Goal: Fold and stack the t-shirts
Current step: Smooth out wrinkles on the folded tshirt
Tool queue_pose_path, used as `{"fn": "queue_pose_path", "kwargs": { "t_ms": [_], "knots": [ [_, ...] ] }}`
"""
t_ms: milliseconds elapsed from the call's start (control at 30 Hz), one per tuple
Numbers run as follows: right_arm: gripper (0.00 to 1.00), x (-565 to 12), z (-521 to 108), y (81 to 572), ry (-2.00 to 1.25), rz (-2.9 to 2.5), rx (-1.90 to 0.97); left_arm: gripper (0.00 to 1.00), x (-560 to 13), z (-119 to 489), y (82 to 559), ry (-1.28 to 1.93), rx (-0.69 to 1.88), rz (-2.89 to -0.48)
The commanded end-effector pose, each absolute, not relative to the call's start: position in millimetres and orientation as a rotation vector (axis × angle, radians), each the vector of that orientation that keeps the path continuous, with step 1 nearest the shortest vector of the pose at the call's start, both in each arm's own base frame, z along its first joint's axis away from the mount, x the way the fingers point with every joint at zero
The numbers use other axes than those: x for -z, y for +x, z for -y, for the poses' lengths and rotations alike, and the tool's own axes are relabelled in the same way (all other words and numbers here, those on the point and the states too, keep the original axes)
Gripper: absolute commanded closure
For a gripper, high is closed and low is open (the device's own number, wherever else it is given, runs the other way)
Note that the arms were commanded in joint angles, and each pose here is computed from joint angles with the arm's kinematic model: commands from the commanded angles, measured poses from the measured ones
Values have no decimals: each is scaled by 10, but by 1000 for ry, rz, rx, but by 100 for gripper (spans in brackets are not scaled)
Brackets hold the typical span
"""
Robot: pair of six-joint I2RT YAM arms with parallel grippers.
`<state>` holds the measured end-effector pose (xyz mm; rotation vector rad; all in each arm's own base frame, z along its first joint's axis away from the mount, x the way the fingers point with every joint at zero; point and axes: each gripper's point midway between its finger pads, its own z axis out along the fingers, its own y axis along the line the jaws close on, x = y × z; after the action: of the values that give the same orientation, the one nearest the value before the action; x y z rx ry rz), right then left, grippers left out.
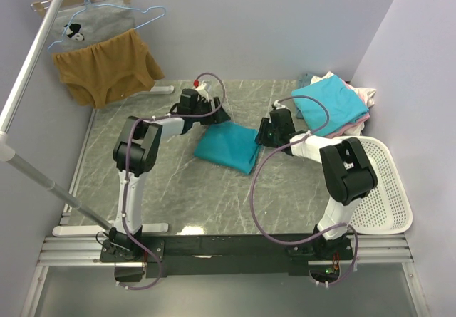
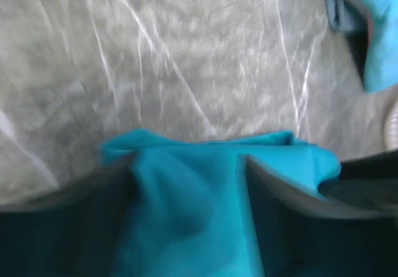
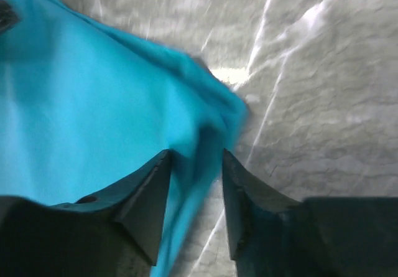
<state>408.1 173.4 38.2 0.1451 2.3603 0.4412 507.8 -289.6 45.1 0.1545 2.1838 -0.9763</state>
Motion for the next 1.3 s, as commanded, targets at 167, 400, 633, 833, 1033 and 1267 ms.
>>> {"fn": "queue_pose_path", "kwargs": {
  "t_ms": [167,400,633,833,1033,1267],
  "knots": [
    [46,-1211,-1422,4159,217,-2147,-325,1,-1097,2467,5078,91,780,-2085],
    [42,-1394,-1949,4032,39,-2192,-623,0,-1472,2427,4907,89,810,-2034],
    [42,-1018,-2465,3951,-28,-2309,-877,1,-1305,2884,4776,210,1098,-2061],
    [43,-610,-2618,3632,-10,-2443,-924,1,-861,2965,4807,211,1143,-2153],
    [43,-260,-2343,3270,101,-2531,-784,1,-459,2832,4765,145,1099,-2230],
    [42,-570,-2030,3385,102,-2411,-580,1,-547,2759,4566,116,1106,-2217]
  ]
}}
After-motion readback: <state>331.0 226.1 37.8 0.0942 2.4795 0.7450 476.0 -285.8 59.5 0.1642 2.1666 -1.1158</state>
